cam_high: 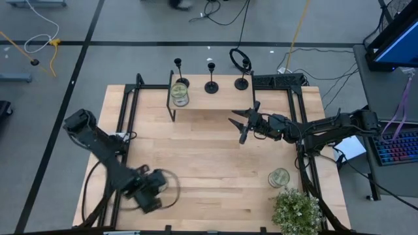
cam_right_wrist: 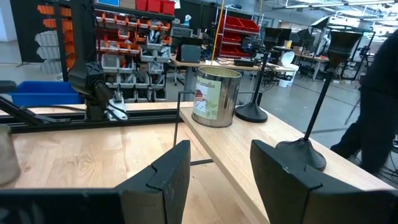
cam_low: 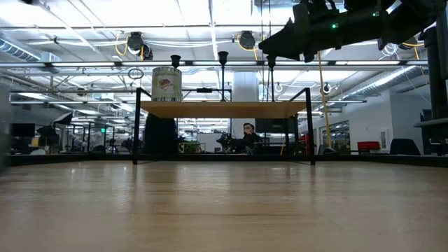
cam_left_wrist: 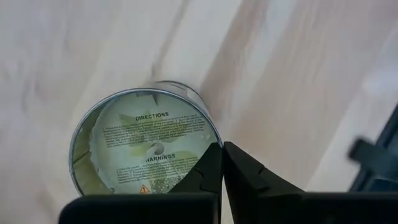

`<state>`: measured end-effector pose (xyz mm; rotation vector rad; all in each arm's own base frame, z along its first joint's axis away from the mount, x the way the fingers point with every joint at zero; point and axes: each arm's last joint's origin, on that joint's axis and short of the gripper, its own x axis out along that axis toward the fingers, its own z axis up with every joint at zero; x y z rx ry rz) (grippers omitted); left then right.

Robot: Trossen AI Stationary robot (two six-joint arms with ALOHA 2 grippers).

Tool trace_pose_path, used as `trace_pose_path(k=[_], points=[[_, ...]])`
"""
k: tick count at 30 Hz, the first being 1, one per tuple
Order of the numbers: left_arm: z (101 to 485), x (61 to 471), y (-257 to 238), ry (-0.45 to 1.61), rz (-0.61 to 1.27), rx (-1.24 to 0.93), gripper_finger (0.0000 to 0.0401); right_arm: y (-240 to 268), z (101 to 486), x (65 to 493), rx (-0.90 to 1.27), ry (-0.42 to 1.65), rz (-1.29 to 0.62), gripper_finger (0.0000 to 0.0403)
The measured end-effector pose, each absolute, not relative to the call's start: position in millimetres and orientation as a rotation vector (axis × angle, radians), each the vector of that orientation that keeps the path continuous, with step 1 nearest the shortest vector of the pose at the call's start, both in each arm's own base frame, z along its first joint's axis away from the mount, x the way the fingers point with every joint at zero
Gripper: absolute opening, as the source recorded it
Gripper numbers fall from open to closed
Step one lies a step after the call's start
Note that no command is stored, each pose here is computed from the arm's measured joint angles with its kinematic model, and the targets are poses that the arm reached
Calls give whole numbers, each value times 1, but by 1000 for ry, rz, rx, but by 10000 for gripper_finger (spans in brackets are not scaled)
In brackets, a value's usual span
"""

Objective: Pick & Place candle stick holders
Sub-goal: Put the left green scented candle on the shelf aligned with the other green scented candle

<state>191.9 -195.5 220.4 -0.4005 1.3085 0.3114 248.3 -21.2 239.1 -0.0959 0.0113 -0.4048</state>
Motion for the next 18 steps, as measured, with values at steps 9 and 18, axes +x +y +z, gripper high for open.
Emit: trace_pose_path(k=[9,18], points=[[233,257,-118,1332,99,-234,6,-21,238,247,-144,45,-402,160],[293,300,-43,1145,-51,58,4,-20,243,223,-92,173,-398,160]])
